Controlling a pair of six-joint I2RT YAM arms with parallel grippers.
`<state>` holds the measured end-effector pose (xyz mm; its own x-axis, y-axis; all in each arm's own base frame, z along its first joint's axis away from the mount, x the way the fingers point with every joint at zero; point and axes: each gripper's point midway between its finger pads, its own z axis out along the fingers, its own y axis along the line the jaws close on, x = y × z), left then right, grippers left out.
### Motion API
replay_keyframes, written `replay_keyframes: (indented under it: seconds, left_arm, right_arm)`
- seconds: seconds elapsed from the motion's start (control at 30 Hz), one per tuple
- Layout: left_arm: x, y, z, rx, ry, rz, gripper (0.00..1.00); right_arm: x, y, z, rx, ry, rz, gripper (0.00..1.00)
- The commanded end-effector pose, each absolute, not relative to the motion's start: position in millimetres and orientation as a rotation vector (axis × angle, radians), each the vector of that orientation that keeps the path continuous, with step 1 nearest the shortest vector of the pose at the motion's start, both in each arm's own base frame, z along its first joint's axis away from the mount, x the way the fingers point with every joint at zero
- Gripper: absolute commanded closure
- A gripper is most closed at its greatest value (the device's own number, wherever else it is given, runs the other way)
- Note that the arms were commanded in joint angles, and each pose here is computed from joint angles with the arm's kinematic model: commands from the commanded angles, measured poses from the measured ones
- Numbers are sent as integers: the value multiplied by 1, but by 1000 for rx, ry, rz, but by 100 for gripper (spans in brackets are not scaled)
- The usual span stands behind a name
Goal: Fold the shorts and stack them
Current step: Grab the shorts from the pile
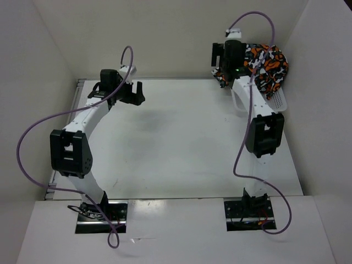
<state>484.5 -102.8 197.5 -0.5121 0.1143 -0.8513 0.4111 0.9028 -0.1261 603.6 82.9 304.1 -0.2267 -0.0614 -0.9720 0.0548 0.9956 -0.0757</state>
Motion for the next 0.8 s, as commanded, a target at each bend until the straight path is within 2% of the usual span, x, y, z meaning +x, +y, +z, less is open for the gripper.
replay_keyframes:
  seconds: [0.0,0.07,0.3,0.6,0.67,0.7,0.73,0.77]
  left_arm:
    - [489,-123,198,414,2111,-374,0]
    - [494,-131,199,426,2104,-370,0]
    - [488,-147,181,457,2168,-365,0]
    - [477,-155,164,485,2227,-412,0]
    - [478,-153,160,480,2238,-400,0]
    - [479,-152,159,474,2240,-388,0]
    - [479,-152,159,474,2240,-388,0]
    - [480,-152,154,475,2251,-389,0]
  right_arm:
    - [621,14,324,435,1686,-223,1]
    - [630,-11,317,552,1660,-227,1]
    - [643,-68,238,682,1738,-365,1]
    - [654,-92,169,686,1845,-408,1]
    - [657,-94,154,682,1857,-429,17]
    - [657,-96,156,689,1844,-436,29]
    - [659,-96,156,689,1841,-435,52]
    - [659,-96,156,689,1841,-435,61]
